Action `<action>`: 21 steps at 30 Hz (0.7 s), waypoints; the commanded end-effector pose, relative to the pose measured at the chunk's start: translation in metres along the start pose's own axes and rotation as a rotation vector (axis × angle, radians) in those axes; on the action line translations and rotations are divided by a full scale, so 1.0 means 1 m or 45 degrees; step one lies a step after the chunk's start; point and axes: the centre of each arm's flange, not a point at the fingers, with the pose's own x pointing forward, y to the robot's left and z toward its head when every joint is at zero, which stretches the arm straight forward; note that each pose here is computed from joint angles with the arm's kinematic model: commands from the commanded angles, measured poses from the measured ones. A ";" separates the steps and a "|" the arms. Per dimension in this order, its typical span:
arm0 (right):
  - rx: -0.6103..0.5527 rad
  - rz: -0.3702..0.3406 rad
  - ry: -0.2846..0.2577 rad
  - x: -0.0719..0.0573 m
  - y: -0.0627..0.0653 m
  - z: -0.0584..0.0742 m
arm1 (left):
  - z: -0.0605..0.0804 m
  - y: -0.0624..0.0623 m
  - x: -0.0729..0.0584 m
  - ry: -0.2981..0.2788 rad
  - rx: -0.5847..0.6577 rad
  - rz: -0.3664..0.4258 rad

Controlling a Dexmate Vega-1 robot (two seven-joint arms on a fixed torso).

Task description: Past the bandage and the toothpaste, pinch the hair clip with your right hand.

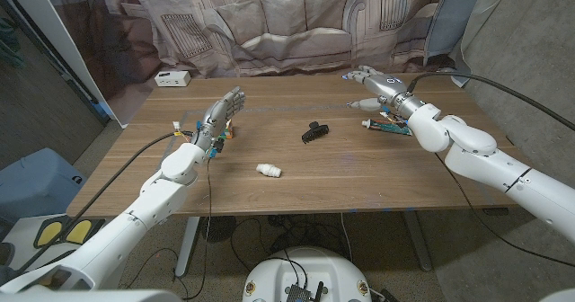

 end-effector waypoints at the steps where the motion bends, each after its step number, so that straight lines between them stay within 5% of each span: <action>1: -0.091 0.060 -0.033 0.006 -0.002 0.008 | 0.000 0.001 0.000 -0.001 -0.008 0.021; 21: -0.198 0.149 -0.084 0.013 0.001 0.019 | -0.004 -0.006 -0.005 0.013 -0.030 0.033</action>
